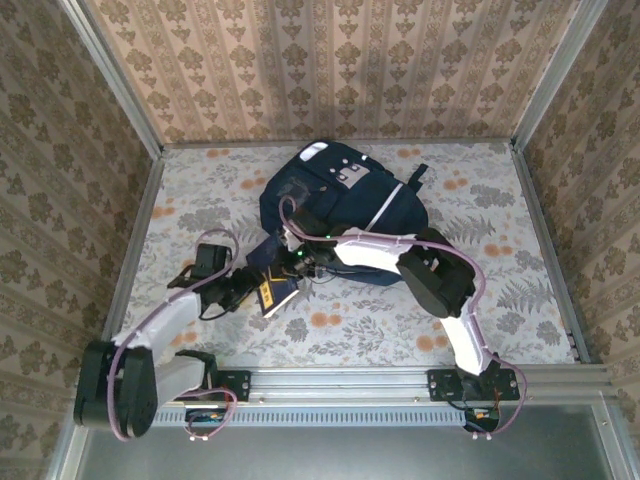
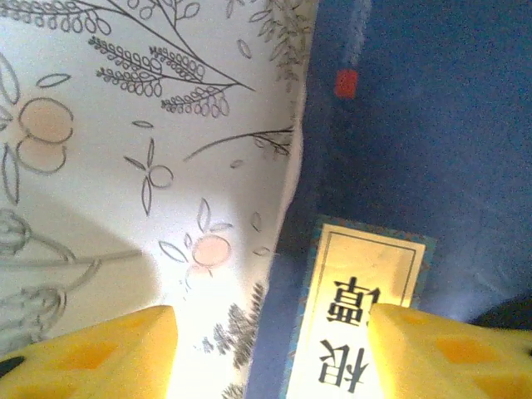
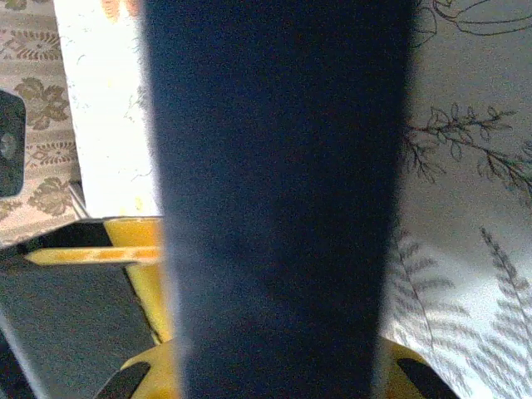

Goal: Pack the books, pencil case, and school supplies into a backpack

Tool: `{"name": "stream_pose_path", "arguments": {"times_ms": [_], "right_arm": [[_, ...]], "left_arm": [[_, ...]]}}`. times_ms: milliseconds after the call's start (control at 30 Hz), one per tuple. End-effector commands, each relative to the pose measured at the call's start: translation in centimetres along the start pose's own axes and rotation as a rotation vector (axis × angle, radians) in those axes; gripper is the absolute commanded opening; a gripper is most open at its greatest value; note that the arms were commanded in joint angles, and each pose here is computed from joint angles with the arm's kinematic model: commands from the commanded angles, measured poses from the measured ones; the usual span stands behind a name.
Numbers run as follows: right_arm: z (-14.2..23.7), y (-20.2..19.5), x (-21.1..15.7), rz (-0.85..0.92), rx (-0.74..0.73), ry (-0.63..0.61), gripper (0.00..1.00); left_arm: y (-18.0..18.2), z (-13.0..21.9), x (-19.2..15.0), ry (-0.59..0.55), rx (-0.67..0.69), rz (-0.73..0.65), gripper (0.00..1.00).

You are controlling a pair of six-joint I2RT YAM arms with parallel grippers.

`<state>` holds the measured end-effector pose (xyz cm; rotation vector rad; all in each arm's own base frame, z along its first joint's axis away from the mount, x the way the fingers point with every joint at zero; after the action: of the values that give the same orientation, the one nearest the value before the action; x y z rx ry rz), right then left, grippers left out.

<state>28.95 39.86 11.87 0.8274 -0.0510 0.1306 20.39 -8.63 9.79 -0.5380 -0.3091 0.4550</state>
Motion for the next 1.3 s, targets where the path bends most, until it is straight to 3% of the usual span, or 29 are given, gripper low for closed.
{"name": "stream_pose_path", "arguments": {"times_ms": [0, 267, 467, 767, 1033, 1133, 1267], "right_arm": [[5.7, 3.9, 0.4, 0.173, 0.059, -0.099, 0.03], [13.6, 6.2, -0.7, 0.295, 0.204, -0.147, 0.0], [17.9, 8.4, -3.5, 0.4, 0.332, -0.153, 0.0], [21.6, 9.0, -7.3, 0.477, 0.46, -0.166, 0.0], [23.3, 8.4, -8.5, 0.492, 0.521, -0.194, 0.0], [23.3, 7.9, -8.7, 0.482, 0.532, -0.189, 0.0], [23.3, 7.2, -8.7, 0.466, 0.525, -0.201, 0.0]], "left_arm": [[-1.9, 3.0, 0.1, -0.038, -0.057, -0.058, 0.73], [-10.3, 11.3, -0.3, -0.18, -0.476, -0.483, 0.84], [-13.5, 12.9, -1.5, -0.075, -0.581, -0.644, 0.91], [-16.6, 13.0, -3.3, 0.045, -0.757, -0.737, 0.93], [-17.9, 12.6, -4.3, 0.095, -0.825, -0.783, 0.89], [-18.3, 12.6, -4.6, 0.107, -0.873, -0.782, 0.86], [-18.8, 12.6, -5.1, 0.114, -0.924, -0.79, 0.72]]}}
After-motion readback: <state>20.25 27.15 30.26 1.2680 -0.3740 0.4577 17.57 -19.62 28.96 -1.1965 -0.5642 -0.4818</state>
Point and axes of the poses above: each hand's point on the last joint's axis, 136 mm out from that joint toward the fingers, its own z axis back along the fingers, its own y axis along the line the jaws close on, x = y × z, the point moved 6 cm from there along z, back along the fingers, and after that the axes turned 3 degrees about -z, right-handed, at the moved point
